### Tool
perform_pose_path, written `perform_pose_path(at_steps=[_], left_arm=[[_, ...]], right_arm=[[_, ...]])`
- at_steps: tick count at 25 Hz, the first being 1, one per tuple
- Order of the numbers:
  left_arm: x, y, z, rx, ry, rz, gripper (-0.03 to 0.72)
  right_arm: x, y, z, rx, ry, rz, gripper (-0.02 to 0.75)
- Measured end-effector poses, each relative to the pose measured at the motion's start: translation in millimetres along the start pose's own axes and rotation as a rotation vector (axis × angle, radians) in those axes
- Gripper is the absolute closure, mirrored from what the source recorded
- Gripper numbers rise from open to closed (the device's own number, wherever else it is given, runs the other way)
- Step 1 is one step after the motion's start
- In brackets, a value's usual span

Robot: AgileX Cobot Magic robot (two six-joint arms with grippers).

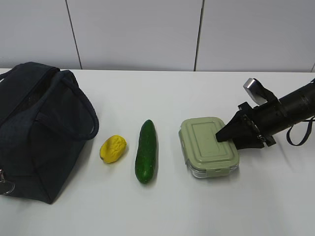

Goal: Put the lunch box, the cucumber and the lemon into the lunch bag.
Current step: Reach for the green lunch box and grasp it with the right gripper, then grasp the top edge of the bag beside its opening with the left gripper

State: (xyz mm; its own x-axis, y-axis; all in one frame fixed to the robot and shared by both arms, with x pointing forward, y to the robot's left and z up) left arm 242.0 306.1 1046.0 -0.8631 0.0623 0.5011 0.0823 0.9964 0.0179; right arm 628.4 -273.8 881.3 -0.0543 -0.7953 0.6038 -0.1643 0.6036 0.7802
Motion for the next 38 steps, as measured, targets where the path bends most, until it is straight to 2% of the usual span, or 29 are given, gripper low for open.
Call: perform_pose_path(at_steps=[38], left_arm=[[0.0,-3.0,0.1,0.015,0.001,0.03,0.45]], right_arm=[[0.0,0.2,-0.9,-0.012,-0.009,-0.002,0.383]])
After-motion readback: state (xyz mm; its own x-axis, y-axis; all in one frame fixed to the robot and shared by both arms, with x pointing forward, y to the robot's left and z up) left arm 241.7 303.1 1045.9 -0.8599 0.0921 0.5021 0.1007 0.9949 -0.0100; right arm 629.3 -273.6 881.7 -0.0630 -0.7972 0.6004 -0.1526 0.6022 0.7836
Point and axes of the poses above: a point on each arm's last joint axis where the gripper is mounted, x pointing back along that axis away from the gripper, y along the wrist's bending axis when the last joint is at zero, z = x × y, the point moved 1 cm from there along -x, pointing out along that axis toward the gripper, and after that the axes turned 3 degrees about x, right-handed, at the moved point
